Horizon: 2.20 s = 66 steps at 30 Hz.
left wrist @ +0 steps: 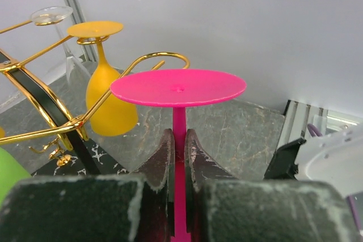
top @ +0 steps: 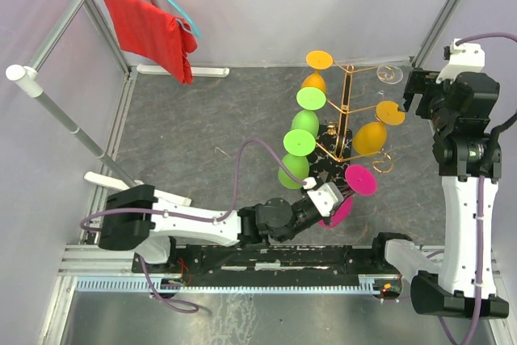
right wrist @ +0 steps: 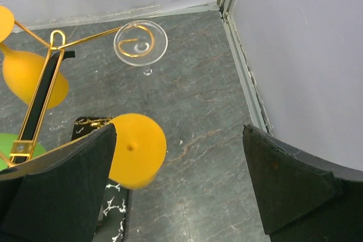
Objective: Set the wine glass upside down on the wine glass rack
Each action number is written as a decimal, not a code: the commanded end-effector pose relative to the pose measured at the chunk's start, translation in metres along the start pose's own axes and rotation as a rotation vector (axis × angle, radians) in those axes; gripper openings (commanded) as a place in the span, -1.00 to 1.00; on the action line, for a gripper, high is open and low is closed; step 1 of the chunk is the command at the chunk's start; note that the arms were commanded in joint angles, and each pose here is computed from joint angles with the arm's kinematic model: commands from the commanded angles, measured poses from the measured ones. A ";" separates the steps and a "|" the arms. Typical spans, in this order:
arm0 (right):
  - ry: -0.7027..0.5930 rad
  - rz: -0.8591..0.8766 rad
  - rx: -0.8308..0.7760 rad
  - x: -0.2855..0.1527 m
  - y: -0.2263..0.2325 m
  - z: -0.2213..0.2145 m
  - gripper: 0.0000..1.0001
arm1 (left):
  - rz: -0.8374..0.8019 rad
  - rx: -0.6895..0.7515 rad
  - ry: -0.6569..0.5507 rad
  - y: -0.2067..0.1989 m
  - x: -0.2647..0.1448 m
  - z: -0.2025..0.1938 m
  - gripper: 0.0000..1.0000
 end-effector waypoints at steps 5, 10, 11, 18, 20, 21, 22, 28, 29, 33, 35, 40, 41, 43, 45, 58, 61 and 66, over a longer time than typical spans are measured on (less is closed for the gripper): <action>-0.055 0.020 0.023 -0.043 -0.002 0.005 1.00 | 0.162 -0.129 -0.223 0.009 0.023 0.019 -0.95; -0.052 0.031 0.019 -0.054 -0.002 -0.005 1.00 | 0.188 -0.147 -0.236 0.012 0.043 0.010 -0.95; -0.049 0.027 0.014 -0.055 -0.003 -0.006 1.00 | 0.193 -0.147 -0.237 0.013 0.048 0.007 -0.95; -0.038 0.015 -0.023 -0.063 -0.007 -0.013 1.00 | 0.252 -0.157 -0.246 0.030 0.067 -0.002 -0.95; -0.042 0.010 -0.026 -0.065 -0.007 -0.012 1.00 | 0.255 -0.146 -0.226 0.033 0.071 -0.007 -0.95; -0.047 0.010 -0.026 -0.066 -0.008 -0.012 1.00 | 0.253 -0.142 -0.220 0.033 0.074 -0.009 -0.95; -0.049 0.011 -0.027 -0.066 -0.007 -0.011 1.00 | 0.244 -0.138 -0.216 0.033 0.076 -0.011 -0.95; -0.056 0.014 -0.028 -0.069 -0.008 -0.010 1.00 | 0.174 -0.120 -0.183 0.020 0.089 -0.026 -0.95; -0.056 0.014 -0.032 -0.069 -0.008 -0.010 1.00 | 0.159 -0.120 -0.183 0.017 0.091 -0.028 -0.95; -0.054 0.011 -0.043 -0.070 -0.009 -0.011 1.00 | 0.091 -0.118 -0.173 0.007 0.098 -0.035 -0.95; -0.052 0.011 -0.045 -0.070 -0.009 -0.011 1.00 | 0.067 -0.122 -0.171 0.003 0.100 -0.037 -0.95; -0.051 0.013 -0.046 -0.070 -0.008 -0.012 1.00 | -0.010 -0.134 -0.199 -0.007 0.098 -0.037 -0.95; -0.049 0.015 -0.046 -0.070 -0.008 -0.013 1.00 | -0.037 -0.132 -0.205 -0.010 0.097 -0.037 -0.95; -0.047 0.017 -0.044 -0.069 -0.008 -0.013 1.00 | -0.067 -0.127 -0.212 -0.013 0.096 -0.038 -0.95; -0.047 0.019 -0.042 -0.069 -0.007 -0.013 1.00 | -0.093 -0.128 -0.218 -0.016 0.091 -0.039 -0.95; -0.039 0.017 -0.041 -0.064 -0.007 -0.016 1.00 | -0.029 -0.124 -0.245 -0.001 0.054 -0.035 -0.74; -0.035 0.023 -0.038 -0.062 -0.006 -0.017 1.00 | 0.035 -0.109 -0.245 0.010 0.045 -0.035 -0.47; -0.031 0.025 -0.037 -0.060 -0.005 -0.017 1.00 | 0.072 -0.100 -0.239 0.016 0.040 -0.036 0.15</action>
Point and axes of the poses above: each gripper's point midway between its finger pads, its own x axis out along the fingers, its own y axis along the line the jaws close on, z = x × y, the point moved 6 cm from there along -x, back along the fingers
